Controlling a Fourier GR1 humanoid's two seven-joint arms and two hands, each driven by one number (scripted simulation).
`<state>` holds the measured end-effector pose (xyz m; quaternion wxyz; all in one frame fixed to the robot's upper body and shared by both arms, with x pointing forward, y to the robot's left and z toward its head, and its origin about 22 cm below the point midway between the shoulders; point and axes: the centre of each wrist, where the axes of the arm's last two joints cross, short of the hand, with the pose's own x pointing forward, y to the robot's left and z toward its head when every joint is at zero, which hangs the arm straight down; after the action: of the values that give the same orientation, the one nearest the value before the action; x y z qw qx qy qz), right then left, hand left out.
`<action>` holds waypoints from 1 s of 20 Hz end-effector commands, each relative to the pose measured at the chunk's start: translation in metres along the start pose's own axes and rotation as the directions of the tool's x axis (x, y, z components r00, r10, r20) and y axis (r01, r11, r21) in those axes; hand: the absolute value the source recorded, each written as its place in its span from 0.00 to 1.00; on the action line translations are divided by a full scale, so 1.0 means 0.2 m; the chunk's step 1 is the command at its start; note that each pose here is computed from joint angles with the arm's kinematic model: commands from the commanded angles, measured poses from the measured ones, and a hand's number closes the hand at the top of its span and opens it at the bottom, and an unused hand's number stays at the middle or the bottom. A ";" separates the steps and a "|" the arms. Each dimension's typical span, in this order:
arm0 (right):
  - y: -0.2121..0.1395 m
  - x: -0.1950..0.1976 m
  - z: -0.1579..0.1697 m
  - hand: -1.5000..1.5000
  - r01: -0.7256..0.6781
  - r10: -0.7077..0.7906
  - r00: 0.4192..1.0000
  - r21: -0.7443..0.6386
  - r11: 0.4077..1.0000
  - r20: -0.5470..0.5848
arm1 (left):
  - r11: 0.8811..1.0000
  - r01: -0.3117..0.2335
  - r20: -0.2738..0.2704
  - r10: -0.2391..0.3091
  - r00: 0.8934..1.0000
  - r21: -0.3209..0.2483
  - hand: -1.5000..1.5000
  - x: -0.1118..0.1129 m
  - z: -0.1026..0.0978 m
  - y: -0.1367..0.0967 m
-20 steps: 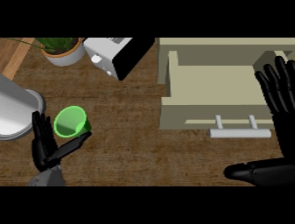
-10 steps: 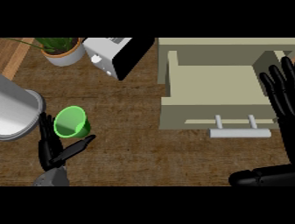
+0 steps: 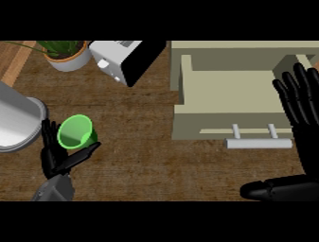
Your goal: Pick up the cup, place it into the drawer and close the drawer
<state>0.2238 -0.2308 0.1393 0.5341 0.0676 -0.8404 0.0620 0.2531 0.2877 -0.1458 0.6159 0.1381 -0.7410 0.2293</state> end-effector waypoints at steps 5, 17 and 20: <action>-0.06 0.03 -0.06 0.00 0.012 -0.012 1.000 0.000 1.000 -0.006 | 0.987 -0.137 -0.001 0.137 0.991 -0.085 0.00 -0.01 -0.05 -0.03; -0.06 0.05 -0.05 0.00 0.007 -0.007 1.000 -0.019 1.000 0.012 | 0.975 -0.175 0.094 0.189 0.978 -0.141 1.00 -0.02 -0.06 -0.05; -0.02 0.06 0.02 0.00 0.028 -0.028 1.000 -0.002 1.000 0.010 | 0.976 -0.147 0.145 0.171 0.974 -0.162 1.00 -0.02 -0.06 -0.03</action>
<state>0.2260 -0.2404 0.1482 0.5346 0.0677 -0.8403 0.0588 0.2707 0.2866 -0.1439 0.5787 0.0466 -0.7816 0.2279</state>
